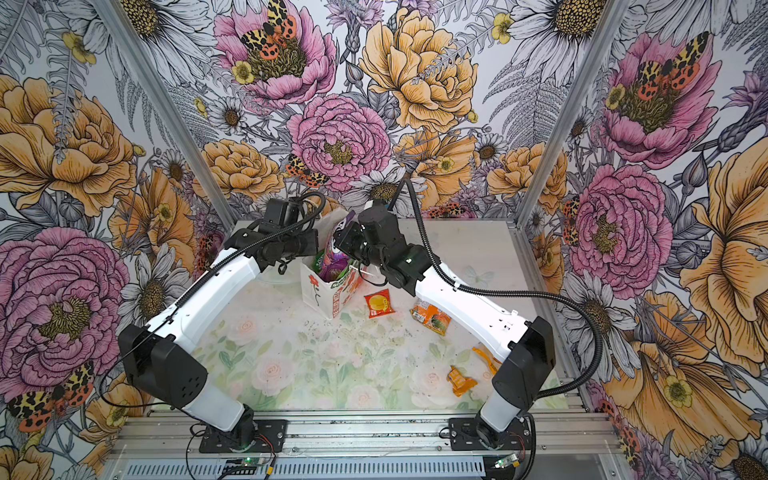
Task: Place the snacks into the paper bag
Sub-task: 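Lower the purple Berries bag into the paper bag held by the left gripper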
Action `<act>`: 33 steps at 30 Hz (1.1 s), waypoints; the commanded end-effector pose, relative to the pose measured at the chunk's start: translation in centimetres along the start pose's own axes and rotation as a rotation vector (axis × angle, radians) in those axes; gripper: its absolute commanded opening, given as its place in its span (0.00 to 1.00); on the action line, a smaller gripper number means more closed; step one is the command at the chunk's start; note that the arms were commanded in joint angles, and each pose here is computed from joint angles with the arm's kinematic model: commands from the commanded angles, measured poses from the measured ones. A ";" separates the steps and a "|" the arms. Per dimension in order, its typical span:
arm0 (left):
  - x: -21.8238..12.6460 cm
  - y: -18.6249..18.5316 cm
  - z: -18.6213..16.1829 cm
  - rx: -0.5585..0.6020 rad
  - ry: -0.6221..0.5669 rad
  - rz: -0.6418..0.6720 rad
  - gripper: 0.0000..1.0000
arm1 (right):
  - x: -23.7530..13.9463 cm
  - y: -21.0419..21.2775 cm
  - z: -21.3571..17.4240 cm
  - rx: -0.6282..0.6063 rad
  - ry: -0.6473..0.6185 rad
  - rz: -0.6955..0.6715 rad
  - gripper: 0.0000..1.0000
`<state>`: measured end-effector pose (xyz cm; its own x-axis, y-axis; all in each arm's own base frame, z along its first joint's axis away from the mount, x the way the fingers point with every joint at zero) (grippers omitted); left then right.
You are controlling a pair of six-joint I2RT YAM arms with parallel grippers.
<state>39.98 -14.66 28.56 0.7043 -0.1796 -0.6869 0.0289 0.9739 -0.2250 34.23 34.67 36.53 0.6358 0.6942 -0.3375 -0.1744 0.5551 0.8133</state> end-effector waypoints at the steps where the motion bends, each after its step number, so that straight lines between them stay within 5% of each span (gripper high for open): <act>1: -2.7 -1.2 2.5 0.008 -0.104 -0.058 0.00 | 0.1 2.5 1.0 -0.002 -0.037 0.072 0.00; 33: -3.2 0.1 3.2 -0.036 -0.146 -0.041 0.00 | 10.0 -2.7 -3.8 0.012 0.107 -0.081 0.00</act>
<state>39.97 -13.96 28.96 0.7126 -0.1706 -0.6805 0.0129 0.9730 -0.2304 37.87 41.29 28.84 0.5606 0.6885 -0.4601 -0.1038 0.6097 0.7858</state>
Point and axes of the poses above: each gripper's point midway between its finger pads, its own x axis out along the fingers, its own y axis along the line the jaws close on, z = x × y, the point moved 3 cm from there along -x, back along the fingers, and after that the axes turned 4 degrees about -x, right-handed, at the moved point
